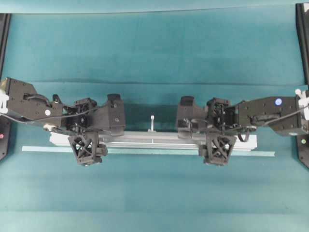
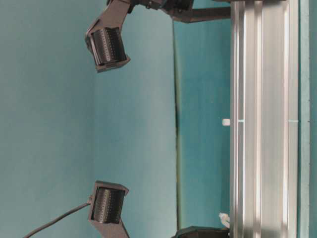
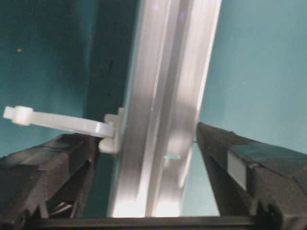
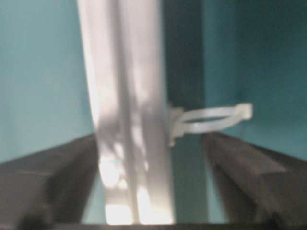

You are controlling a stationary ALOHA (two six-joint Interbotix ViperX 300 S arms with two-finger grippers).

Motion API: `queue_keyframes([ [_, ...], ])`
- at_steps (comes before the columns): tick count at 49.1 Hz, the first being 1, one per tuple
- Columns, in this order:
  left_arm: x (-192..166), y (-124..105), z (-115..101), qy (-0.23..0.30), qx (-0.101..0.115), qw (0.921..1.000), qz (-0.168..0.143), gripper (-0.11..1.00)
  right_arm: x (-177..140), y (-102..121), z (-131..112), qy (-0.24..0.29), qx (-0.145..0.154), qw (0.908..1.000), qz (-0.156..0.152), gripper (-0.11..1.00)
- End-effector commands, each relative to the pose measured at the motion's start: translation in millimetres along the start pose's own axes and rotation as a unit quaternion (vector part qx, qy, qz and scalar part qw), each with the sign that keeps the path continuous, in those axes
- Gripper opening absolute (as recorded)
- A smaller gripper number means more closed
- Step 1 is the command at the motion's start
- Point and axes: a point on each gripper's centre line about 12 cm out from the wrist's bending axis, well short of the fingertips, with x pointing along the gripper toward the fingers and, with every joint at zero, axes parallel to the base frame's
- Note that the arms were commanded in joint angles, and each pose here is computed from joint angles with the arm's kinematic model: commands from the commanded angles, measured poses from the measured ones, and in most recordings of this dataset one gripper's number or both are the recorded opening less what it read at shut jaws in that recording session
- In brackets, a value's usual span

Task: Lift the large metal rail with both hands.

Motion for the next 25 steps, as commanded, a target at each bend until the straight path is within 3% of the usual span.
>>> queue_keyframes([
  [1,-5,1,6,-0.017,0.001,0.9999,0.000,0.88,0,2,3,-0.008,-0.001,1.0000,0.001,0.97],
  [25,-15,1,-4,0.016,0.000,0.9999,0.004,0.88,-13,4,6,-0.026,-0.008,0.9996,0.004,0.96],
])
